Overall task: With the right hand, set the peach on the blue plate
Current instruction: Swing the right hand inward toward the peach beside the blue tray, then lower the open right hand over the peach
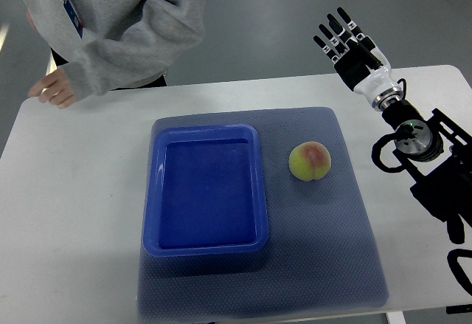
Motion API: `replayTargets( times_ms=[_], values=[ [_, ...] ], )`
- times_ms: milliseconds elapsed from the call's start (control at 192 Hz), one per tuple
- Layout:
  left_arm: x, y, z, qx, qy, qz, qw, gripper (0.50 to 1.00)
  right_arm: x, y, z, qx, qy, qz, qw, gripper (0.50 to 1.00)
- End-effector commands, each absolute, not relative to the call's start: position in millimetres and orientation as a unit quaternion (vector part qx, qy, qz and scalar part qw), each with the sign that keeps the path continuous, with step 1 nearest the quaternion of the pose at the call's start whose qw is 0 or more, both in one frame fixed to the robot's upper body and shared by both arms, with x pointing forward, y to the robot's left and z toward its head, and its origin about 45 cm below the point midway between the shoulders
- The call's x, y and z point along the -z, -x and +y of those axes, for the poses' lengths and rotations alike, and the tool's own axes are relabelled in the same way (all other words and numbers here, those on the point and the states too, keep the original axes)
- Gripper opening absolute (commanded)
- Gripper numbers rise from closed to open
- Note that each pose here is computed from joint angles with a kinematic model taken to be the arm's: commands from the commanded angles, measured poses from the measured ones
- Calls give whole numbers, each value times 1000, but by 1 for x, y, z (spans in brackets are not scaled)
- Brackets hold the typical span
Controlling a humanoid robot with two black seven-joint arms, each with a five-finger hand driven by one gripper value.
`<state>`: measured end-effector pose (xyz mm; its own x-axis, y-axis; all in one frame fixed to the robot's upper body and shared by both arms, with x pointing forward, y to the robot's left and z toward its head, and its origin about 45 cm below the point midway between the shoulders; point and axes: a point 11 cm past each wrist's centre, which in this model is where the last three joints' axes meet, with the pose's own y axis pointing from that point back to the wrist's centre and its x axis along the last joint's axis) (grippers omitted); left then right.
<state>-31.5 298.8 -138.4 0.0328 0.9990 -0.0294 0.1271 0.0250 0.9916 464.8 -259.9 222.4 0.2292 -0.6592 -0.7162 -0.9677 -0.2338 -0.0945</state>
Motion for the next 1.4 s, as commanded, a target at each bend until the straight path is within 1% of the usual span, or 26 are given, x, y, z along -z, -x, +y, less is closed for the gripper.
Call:
replayTargets(
  times_ms=[0,360,365,402,465,470,564,611,616,668,705,752,757,804,830,882,887,939,992,997,1007,1080,1133,1138,1169,1394],
  values=[
    [138,31,299,-452,-532,529,482,1000,-222,-465,-260,-280,734,554,275,930],
    [138,31,299,-453,-531,529,483,1000,-236,-469,-262,-260,747,549,270,930],
    [138,31,300,-454,-531,528,482,1000,-238,-469,-267,-243,756,552,252,930],
    [138,31,300,-454,-531,528,482,1000,-242,-470,-266,-223,771,550,230,930],
    [138,31,300,-454,-531,528,482,1000,-245,-470,-265,-217,776,548,226,930],
    [138,31,300,-454,-531,528,482,1000,-252,-472,-256,-189,799,537,196,930],
    [138,31,300,-454,-531,528,482,1000,-251,-466,-239,-131,851,498,103,930],
    [138,31,300,-454,-531,528,482,1000,-251,-466,-239,-131,851,498,102,930],
    [138,31,299,-453,-531,529,483,1000,-249,-465,-236,-88,874,477,28,930],
    [138,31,299,-452,-532,529,483,1000,-248,-463,-231,-34,895,442,-56,930],
    [138,32,298,-451,-532,529,483,1000,-253,-462,-226,-2,905,415,-95,930],
    [138,32,298,-451,-532,529,483,1000,-253,-462,-226,-2,905,415,-95,930],
    [138,32,298,-450,-532,529,484,1000,-272,-462,-221,42,918,372,-133,930],
    [138,32,297,-449,-533,529,485,1000,-282,-461,-225,69,920,341,-180,930],
    [138,32,296,-447,-531,530,486,1000,-285,-461,-226,90,917,316,-227,930],
    [138,32,296,-447,-531,530,486,1000,-285,-461,-226,90,917,316,-227,930],
    [138,32,296,-446,-531,531,487,1000,-290,-461,-223,129,903,269,-310,930],
    [138,31,295,-445,-530,532,488,1000,-299,-459,-218,168,884,224,-375,930],
    [138,31,295,-445,-530,532,488,1000,-299,-459,-218,168,884,224,-375,930],
    [138,31,295,-446,-530,531,488,1000,-309,-458,-211,194,869,195,-411,930],
    [138,30,295,-446,-529,531,489,1000,-312,-458,-210,199,865,191,-419,930],
    [138,28,294,-446,-529,531,490,1000,-320,-455,-203,219,844,169,-460,930],
    [138,29,294,-446,-529,531,490,1000,-320,-455,-203,219,843,169,-461,930],
    [138,27,294,-445,-527,531,492,1000,-315,-451,-199,222,831,155,-486,930],
    [138,26,294,-445,-526,530,493,1000,-310,-450,-199,222,824,151,-499,930],
    [138,25,292,-444,-525,531,496,1000,-292,-445,-193,219,818,137,-513,930]
  ],
)
